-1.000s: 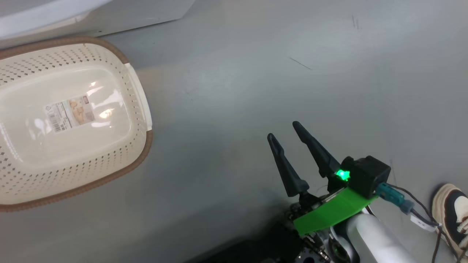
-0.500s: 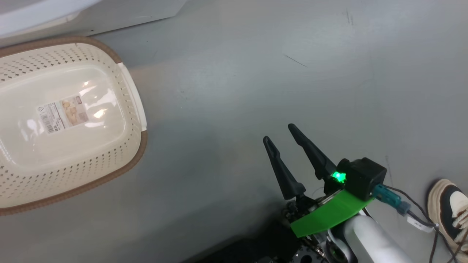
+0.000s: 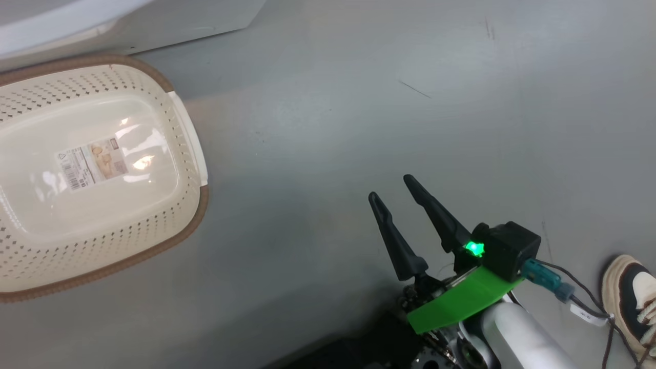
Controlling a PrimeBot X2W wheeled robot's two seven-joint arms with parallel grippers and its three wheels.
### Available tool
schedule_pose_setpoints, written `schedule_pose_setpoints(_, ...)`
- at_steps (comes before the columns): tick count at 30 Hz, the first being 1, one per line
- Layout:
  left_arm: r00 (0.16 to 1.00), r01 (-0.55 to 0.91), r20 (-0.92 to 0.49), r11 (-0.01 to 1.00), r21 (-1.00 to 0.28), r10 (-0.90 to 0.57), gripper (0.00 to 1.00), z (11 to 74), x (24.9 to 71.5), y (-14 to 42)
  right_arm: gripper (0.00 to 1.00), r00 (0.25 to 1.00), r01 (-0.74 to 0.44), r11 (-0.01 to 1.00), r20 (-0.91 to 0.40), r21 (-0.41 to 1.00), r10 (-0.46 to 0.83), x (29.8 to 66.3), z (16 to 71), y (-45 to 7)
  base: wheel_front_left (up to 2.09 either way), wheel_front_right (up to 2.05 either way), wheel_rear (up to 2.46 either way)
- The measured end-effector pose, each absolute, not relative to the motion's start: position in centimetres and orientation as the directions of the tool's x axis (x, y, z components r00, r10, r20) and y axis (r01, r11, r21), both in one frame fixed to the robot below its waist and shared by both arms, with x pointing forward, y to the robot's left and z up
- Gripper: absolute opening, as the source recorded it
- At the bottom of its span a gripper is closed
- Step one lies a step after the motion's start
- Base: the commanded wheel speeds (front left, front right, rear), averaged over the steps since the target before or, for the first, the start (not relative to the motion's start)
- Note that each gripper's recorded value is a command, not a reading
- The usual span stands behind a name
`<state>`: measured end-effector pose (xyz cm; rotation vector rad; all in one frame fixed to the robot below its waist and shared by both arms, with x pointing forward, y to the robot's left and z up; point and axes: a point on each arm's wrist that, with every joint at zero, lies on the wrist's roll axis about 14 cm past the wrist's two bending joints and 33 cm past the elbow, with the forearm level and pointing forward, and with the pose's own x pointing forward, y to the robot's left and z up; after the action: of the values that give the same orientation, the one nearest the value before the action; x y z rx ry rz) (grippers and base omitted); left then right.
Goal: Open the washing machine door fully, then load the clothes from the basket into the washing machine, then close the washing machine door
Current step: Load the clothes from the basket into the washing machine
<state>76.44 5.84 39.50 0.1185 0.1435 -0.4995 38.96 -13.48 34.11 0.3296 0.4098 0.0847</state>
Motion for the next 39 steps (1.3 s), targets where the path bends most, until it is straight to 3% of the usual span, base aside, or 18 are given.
schedule_pose_setpoints(14, 0.884, 0.456, -0.149, 0.888, 0.066, -0.443, 1.0, 41.5, 75.5, 6.4, 1.0, 0.933, -0.038, 0.944, -0.326, 0.329, 0.151, 40.0, 35.5, -13.6, 0.0, 0.0, 0.0)
schedule_pose_setpoints(39, 0.911, 0.386, -0.125, 0.919, -0.083, -0.394, 1.0, 45.3, 63.7, 9.0, 1.0, 0.975, -0.14, 0.949, -0.124, 0.284, 0.182, 41.3, 42.6, -13.0, 0.0, 0.0, 0.0)
